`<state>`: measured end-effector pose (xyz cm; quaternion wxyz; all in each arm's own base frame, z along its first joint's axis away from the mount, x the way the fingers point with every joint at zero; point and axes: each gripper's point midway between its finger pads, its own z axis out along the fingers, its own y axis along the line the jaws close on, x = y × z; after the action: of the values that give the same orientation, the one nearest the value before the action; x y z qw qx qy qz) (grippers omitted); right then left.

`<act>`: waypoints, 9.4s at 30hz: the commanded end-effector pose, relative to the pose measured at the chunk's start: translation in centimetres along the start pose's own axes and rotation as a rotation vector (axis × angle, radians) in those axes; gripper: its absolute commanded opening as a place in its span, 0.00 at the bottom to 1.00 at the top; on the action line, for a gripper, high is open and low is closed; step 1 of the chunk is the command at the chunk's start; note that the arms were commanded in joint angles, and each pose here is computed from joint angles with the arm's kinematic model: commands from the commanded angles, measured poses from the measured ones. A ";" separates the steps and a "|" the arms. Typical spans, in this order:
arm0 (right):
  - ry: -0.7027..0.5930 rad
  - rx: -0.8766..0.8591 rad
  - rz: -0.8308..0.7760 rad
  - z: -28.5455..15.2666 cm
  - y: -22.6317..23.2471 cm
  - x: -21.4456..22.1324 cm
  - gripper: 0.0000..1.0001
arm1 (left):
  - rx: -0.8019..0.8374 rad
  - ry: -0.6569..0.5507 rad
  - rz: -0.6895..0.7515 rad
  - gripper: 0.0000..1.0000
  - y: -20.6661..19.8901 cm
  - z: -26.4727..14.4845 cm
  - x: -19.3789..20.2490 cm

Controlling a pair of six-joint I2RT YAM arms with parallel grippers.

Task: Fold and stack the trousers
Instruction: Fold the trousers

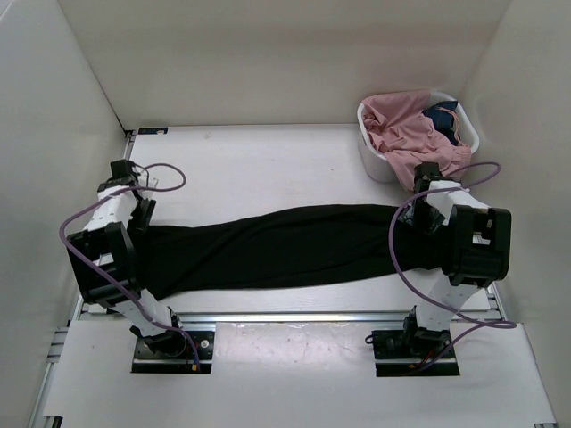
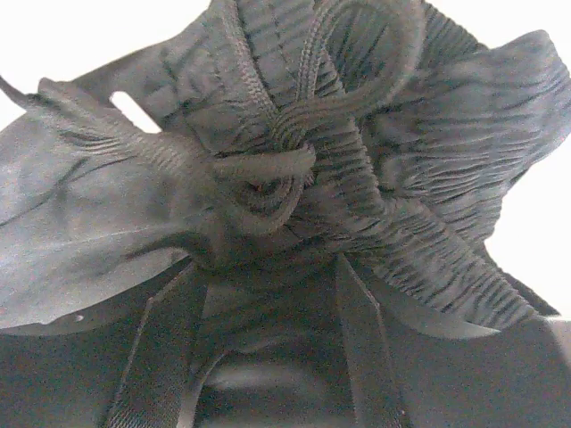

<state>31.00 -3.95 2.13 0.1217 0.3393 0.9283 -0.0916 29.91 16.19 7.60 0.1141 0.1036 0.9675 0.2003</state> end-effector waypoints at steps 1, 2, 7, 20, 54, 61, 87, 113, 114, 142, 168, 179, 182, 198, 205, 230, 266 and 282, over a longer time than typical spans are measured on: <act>-0.136 0.006 -0.085 -1.2 -0.3 -4.4 0.63 | -0.010 0.005 -0.018 0.67 1.2 -1.4 -0.7; -0.144 -0.014 -0.098 -1.6 -0.3 -4.9 0.63 | -0.017 0.020 -0.016 0.67 1.3 -1.1 -0.7; -0.137 -0.118 -0.181 -4.1 0.0 -3.6 0.63 | -0.006 0.164 -0.053 0.66 2.8 2.1 2.5; -0.133 -0.074 -0.151 -6.5 -3.5 -0.5 0.60 | 0.088 0.332 -0.068 0.59 1.5 7.1 6.4; -0.055 -0.021 -0.097 -5.0 -5.6 3.4 0.67 | -0.009 0.169 -0.141 0.31 6.4 1.7 0.2; -0.072 -0.031 -0.081 -5.4 -6.0 3.9 0.68 | 0.037 0.323 -0.146 0.53 4.6 5.6 4.3; -0.042 0.009 -0.096 -4.0 -6.8 4.8 0.67 | 0.015 0.314 -0.124 0.66 7.0 3.5 3.8; 0.102 0.017 0.239 2.3 -9.3 3.3 0.29 | 0.079 0.364 -0.169 0.65 6.9 4.0 7.6; 0.122 0.029 0.249 2.5 -9.8 3.9 0.30 | 0.086 0.359 -0.170 0.65 6.8 4.0 7.5; 0.085 -0.018 0.202 1.0 -10.0 2.8 0.38 | 0.150 0.076 -0.235 0.56 6.8 -2.0 1.6; 0.083 -0.010 0.183 1.3 -10.4 3.6 0.38 | 0.381 0.206 -0.198 0.30 -1.5 6.4 5.2; 0.086 -0.018 0.183 1.3 -10.3 3.6 0.38 | 0.305 0.107 -0.221 0.15 1.5 1.9 3.3; 0.083 -0.010 0.183 1.3 -10.4 3.6 0.38 | 0.270 0.007 -0.225 0.15 3.5 -0.8 0.8; 0.050 0.002 0.155 1.0 -10.8 2.6 0.60 | 0.356 0.077 -0.243 0.19 2.1 3.1 -0.2; -0.171 -0.105 0.182 -5.1 -10.3 -1.6 0.74 | 0.383 0.175 -0.255 0.29 0.6 6.1 1.2; 0.091 -0.102 -0.295 -5.3 4.4 4.0 0.57 | 0.335 0.222 -0.212 0.35 0.3 6.2 2.9; 0.134 -0.117 -0.194 -6.7 0.3 8.9 0.00 | 0.312 0.261 -0.182 0.35 0.6 6.6 3.9; 0.222 -0.241 -0.135 -7.3 -3.1 13.5 0.93 | 0.318 0.300 -0.163 0.35 0.1 7.3 4.7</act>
<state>16.31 3.37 3.76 0.0103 0.2698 0.9628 0.0126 28.14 19.73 1.20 -0.0165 0.0024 0.9990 0.0413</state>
